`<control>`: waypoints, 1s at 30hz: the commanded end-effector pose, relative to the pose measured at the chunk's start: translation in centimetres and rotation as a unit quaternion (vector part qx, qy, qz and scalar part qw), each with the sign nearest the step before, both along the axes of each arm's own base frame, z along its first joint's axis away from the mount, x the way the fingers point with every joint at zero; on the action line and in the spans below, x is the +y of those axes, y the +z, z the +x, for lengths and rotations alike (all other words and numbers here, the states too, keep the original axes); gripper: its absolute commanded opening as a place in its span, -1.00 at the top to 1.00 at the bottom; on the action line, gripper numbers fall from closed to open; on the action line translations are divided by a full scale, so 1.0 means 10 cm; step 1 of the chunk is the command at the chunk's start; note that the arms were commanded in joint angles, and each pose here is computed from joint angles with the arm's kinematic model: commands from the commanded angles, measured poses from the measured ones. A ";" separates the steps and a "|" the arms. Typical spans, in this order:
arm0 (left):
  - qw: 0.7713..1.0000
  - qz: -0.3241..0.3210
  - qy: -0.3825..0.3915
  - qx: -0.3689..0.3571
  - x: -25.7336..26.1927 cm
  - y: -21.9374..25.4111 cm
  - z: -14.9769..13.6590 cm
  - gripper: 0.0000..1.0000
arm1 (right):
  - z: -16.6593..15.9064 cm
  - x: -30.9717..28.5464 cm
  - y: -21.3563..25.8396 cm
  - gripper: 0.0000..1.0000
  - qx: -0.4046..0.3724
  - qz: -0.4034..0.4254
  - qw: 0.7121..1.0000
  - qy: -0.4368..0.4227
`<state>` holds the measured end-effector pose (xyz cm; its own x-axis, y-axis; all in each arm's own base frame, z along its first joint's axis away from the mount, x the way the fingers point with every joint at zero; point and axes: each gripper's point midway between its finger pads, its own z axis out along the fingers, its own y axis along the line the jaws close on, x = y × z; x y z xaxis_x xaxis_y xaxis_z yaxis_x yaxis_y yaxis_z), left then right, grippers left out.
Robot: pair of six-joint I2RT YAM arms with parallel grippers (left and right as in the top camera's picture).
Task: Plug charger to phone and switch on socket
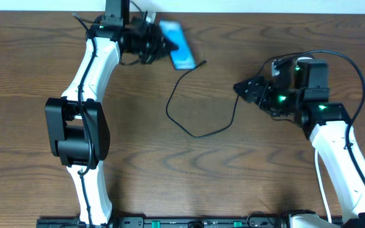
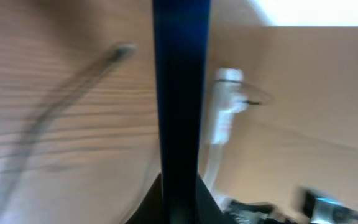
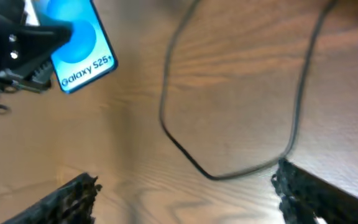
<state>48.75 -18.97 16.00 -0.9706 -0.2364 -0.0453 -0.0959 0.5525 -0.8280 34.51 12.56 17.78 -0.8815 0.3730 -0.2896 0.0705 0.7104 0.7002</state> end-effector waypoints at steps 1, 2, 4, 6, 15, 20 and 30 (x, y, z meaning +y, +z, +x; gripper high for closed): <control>0.989 0.124 -0.033 -0.080 0.20 -0.12 0.00 0.86 | 0.17 -0.10 0.20 -0.90 -0.031 -0.082 0.996 -0.017; 0.986 0.148 -0.024 -0.070 0.27 -0.18 -0.01 0.85 | 0.20 -0.10 0.25 -0.94 -0.028 -0.100 0.995 -0.013; 0.979 0.196 -0.008 -0.054 0.42 -0.30 -0.02 0.85 | 0.25 -0.10 0.36 -0.96 -0.014 -0.131 0.991 -0.002; 0.969 0.245 0.007 -0.040 0.59 -0.40 -0.04 0.85 | 0.32 -0.07 0.42 -0.98 0.010 -0.162 0.987 0.013; 0.927 0.365 0.081 0.030 1.10 -0.60 -0.16 0.86 | 0.99 0.34 0.42 -0.98 0.061 -0.229 0.970 0.056; 0.923 0.371 0.086 0.051 1.20 -0.63 -0.23 0.86 | 1.31 0.66 0.20 -0.92 0.073 -0.200 0.976 0.035; 0.922 0.373 0.080 0.066 1.21 -0.64 -0.30 0.86 | 1.76 1.16 -0.51 -0.41 0.101 -0.159 0.980 -0.058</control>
<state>45.49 -7.05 8.03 -0.9411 -0.3220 -0.1029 -0.2977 0.9337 -0.1991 51.35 23.30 13.72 -0.9261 0.2880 -0.2438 0.1710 0.8963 0.4093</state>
